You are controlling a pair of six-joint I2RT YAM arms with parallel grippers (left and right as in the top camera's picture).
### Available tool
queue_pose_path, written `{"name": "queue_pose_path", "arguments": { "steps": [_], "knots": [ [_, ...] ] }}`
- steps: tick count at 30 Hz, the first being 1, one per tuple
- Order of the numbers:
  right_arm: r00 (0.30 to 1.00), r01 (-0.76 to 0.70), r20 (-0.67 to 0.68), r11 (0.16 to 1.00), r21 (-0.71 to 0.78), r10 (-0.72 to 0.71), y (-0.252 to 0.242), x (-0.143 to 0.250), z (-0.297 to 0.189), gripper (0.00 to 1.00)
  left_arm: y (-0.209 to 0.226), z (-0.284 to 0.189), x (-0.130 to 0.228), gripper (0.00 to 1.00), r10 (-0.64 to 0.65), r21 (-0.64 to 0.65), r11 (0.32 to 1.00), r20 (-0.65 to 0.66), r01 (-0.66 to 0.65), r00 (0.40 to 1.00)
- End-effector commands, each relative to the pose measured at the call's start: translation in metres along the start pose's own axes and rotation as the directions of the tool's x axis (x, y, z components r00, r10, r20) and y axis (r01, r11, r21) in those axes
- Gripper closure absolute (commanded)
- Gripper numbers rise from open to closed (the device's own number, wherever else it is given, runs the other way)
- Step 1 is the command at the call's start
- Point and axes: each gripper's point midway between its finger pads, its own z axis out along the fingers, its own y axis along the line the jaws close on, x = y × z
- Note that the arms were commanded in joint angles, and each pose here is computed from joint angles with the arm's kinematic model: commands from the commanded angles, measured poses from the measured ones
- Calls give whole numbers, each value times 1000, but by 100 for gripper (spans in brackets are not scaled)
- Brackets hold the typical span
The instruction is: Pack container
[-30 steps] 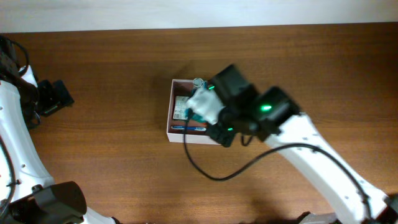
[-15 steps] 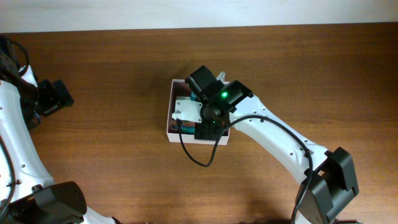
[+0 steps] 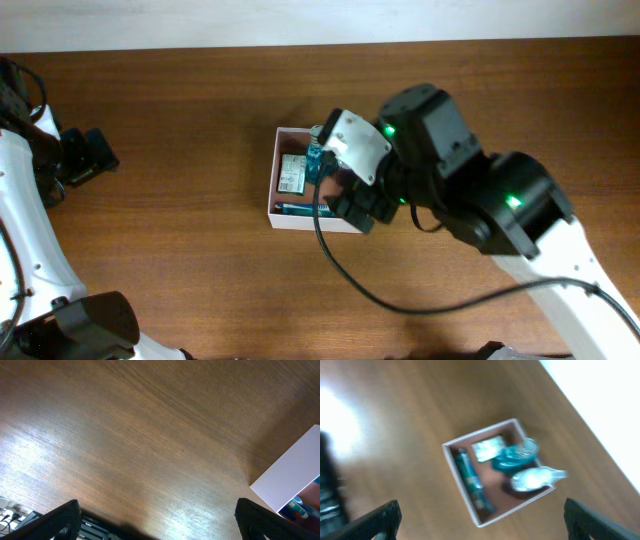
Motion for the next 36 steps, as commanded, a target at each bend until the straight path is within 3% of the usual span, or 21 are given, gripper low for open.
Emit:
{"name": "queue_pose_path", "arguments": {
  "steps": [1,5,10,15,22,26,36],
  "knots": [
    [996,-79,-52,994,-75,76,15,13,-5,1,1,-11,3,0,1,12,1000,32,-1,999],
    [998,-59,-28,998,-7,59,1,11,-11,1,1,-11,3,0,1,12,1000,32,-1,999],
    [990,-136,28,989,61,135,-31,16,-31,1,1,-11,3,0,1,12,1000,32,-1,999],
    [958,-253,173,958,133,229,-59,29,-89,1,0,-11,3,0,1,12,1000,32,-2,999],
    [930,-276,322,918,285,180,-33,63,-151,1,0,-11,3,0,1,12,1000,32,-2,999],
    [924,-266,350,914,305,153,-8,95,-143,1,0,-11,3,0,1,12,1000,32,-2,999],
    [915,-262,380,915,308,134,33,211,-43,1,0,-11,3,0,1,12,1000,32,-2,999]
  ]
}}
